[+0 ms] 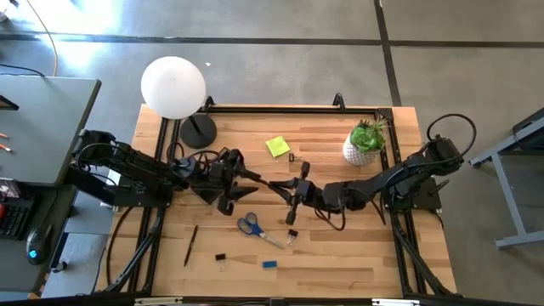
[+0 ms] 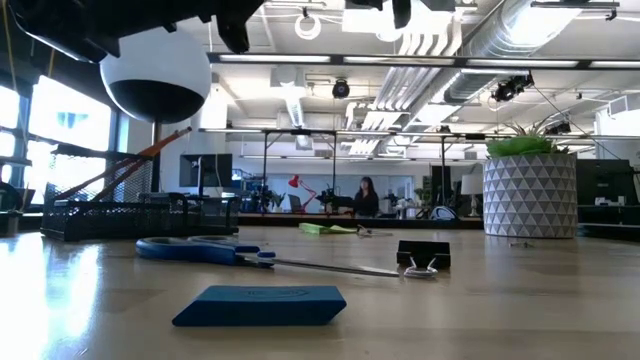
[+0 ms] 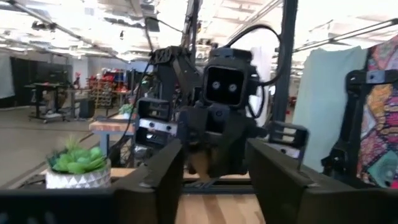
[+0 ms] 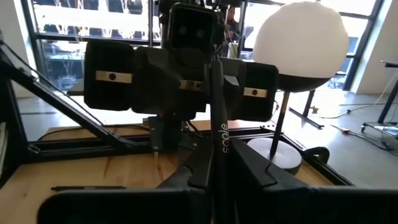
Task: Pick and place office supplies into organizer
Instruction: Put the right black pen into the metal mesh desk organizer
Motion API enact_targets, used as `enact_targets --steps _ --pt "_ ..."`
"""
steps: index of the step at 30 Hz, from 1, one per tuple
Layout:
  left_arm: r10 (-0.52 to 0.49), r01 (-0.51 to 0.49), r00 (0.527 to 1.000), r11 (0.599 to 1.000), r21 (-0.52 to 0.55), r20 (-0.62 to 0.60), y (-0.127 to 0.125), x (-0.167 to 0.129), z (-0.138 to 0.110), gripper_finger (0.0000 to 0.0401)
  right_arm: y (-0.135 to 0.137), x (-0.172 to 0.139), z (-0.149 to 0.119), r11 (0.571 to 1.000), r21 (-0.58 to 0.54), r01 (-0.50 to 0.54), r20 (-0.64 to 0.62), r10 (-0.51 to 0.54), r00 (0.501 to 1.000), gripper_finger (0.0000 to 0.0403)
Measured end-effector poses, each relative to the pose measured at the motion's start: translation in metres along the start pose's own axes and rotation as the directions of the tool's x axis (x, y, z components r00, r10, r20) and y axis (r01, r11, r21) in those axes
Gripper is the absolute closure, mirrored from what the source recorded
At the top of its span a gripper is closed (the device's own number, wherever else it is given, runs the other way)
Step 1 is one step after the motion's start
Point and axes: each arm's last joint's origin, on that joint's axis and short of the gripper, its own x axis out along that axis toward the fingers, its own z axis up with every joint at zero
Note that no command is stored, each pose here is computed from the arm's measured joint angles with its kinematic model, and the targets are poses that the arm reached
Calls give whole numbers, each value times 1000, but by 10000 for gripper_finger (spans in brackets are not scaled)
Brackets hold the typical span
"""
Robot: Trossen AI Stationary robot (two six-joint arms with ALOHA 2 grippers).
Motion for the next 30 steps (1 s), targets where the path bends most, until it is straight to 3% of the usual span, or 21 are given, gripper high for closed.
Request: enact_targets --steps 12,20,30 --pt "21 -21 999 1000 -2 -31 1 0 -3 372 -3 2 -3 1000 22 -20 -27 21 999 376" --pt "66 -66 996 998 3 -54 2 0 -5 351 -3 3 -6 999 24 -21 -49 22 999 375" --pt "84 -82 989 996 22 -119 3 -1 -12 373 -3 2 -11 994 105 -9 -94 19 995 343"
